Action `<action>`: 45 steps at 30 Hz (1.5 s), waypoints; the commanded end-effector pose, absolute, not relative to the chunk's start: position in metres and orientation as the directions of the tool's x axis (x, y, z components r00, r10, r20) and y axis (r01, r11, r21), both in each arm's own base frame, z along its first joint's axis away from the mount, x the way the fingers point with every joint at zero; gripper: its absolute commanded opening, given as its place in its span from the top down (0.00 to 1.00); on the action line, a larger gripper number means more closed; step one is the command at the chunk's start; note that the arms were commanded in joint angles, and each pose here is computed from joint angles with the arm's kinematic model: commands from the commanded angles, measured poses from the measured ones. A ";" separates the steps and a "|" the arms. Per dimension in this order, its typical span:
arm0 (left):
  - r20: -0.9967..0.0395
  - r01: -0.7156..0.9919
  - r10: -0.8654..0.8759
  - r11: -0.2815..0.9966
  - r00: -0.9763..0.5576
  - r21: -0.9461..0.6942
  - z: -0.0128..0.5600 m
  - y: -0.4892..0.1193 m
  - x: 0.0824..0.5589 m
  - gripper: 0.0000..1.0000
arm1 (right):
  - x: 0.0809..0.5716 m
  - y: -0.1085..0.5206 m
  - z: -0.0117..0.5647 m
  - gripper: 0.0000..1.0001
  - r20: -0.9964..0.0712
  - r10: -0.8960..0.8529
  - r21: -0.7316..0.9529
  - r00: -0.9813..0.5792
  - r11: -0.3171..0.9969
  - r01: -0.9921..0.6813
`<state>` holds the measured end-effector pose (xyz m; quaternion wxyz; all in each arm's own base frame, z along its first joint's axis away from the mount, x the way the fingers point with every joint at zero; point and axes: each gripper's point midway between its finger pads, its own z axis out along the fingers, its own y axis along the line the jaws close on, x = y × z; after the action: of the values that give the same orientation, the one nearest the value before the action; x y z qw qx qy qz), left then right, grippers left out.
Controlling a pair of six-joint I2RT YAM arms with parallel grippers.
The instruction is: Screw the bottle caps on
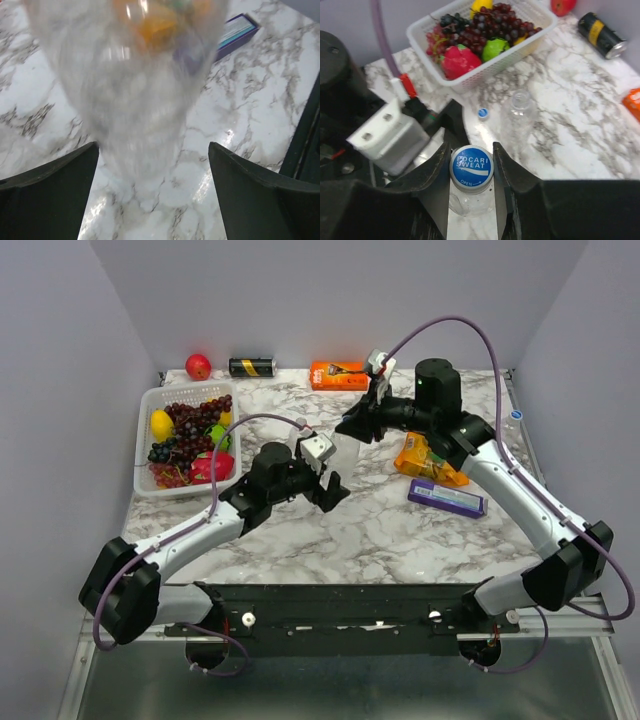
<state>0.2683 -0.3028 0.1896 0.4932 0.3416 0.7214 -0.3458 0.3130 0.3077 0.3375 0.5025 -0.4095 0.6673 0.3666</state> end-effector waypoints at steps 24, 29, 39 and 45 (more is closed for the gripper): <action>-0.838 0.705 0.385 0.709 -0.386 0.001 0.166 -0.203 0.258 0.01 | 0.517 0.202 0.234 0.88 -0.953 -0.282 -0.131 -0.113 0.714 -0.687; -0.834 0.704 0.389 0.710 -0.391 0.001 0.164 -0.202 0.260 0.01 | 0.519 0.202 0.224 0.69 -0.949 -0.276 -0.100 -0.153 0.724 -0.683; -0.837 0.708 0.381 0.707 -0.393 -0.011 0.163 -0.204 0.260 0.01 | 0.523 0.194 0.212 0.43 -0.936 -0.290 -0.094 -0.199 0.753 -0.651; -0.839 0.709 0.379 0.705 -0.391 -0.012 0.163 -0.205 0.260 0.01 | 0.523 0.194 0.217 0.41 -0.937 -0.290 -0.100 -0.193 0.754 -0.649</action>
<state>0.2538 -0.2029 0.1528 0.4242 0.3367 0.8198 -0.1862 0.5165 0.1978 0.2152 0.5550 -0.3196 0.7482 0.1731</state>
